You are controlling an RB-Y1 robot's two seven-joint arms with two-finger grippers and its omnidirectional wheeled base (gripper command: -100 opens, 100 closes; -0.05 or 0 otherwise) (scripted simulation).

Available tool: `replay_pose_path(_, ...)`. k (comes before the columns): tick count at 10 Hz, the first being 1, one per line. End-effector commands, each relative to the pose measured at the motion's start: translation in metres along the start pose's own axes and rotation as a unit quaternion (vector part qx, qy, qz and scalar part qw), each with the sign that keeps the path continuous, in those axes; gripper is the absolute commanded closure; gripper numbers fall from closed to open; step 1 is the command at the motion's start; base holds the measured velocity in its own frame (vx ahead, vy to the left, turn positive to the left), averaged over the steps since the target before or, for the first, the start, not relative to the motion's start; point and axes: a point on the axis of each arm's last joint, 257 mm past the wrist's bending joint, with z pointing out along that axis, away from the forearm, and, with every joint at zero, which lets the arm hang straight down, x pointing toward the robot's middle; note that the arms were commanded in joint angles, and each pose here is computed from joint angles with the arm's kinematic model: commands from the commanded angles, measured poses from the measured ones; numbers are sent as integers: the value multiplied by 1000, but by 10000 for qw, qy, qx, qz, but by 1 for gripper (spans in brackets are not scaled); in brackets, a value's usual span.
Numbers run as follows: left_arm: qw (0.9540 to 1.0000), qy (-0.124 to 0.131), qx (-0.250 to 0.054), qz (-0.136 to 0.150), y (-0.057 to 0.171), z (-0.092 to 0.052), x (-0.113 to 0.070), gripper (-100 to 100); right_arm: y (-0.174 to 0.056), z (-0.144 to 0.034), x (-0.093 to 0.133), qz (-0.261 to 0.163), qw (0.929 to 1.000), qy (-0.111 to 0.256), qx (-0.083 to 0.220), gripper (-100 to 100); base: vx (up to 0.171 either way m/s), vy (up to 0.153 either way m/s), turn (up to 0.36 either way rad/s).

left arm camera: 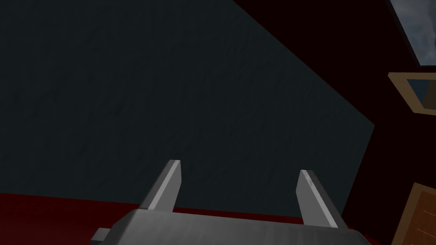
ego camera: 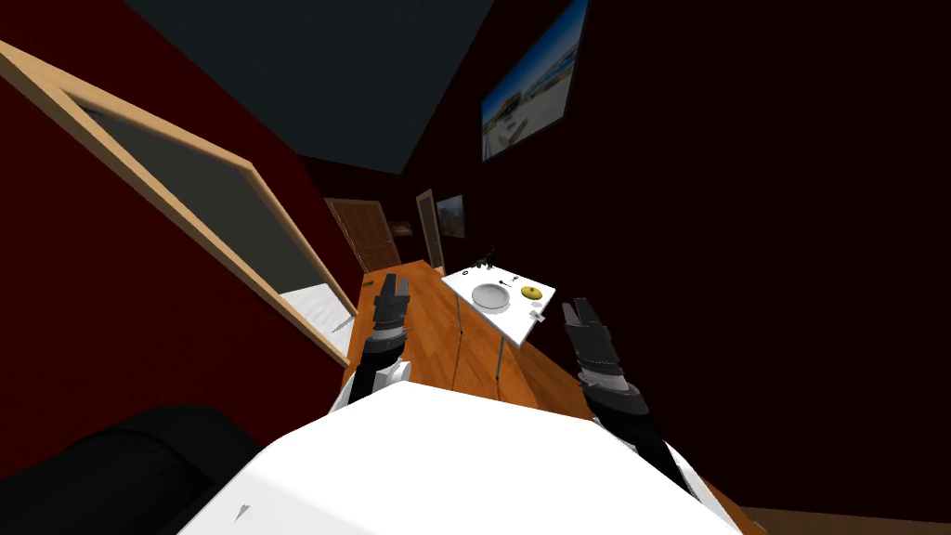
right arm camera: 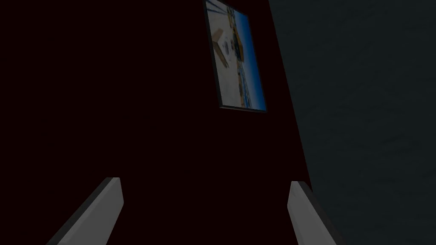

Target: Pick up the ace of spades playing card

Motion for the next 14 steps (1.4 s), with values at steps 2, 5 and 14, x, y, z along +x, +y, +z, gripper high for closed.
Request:
replay_pose_path(2, 10000, 0, 0, 0, 0, 0, 0, 0, -28, -31, 31, 206, 9975, 493, 457, -100, -22, 15, 128)
replay_pose_path(5, 10000, 0, 0, 0, 0, 0, 0, 0, -55, -72, 63, 409, 9893, 1024, 955, -100, -16, 19, 129)
replay_pose_path(14, 10000, 0, 0, 0, 0, 0, 0, 0, -102, -229, 126, 880, 9323, 2524, 2436, -100, -11, 21, 141)
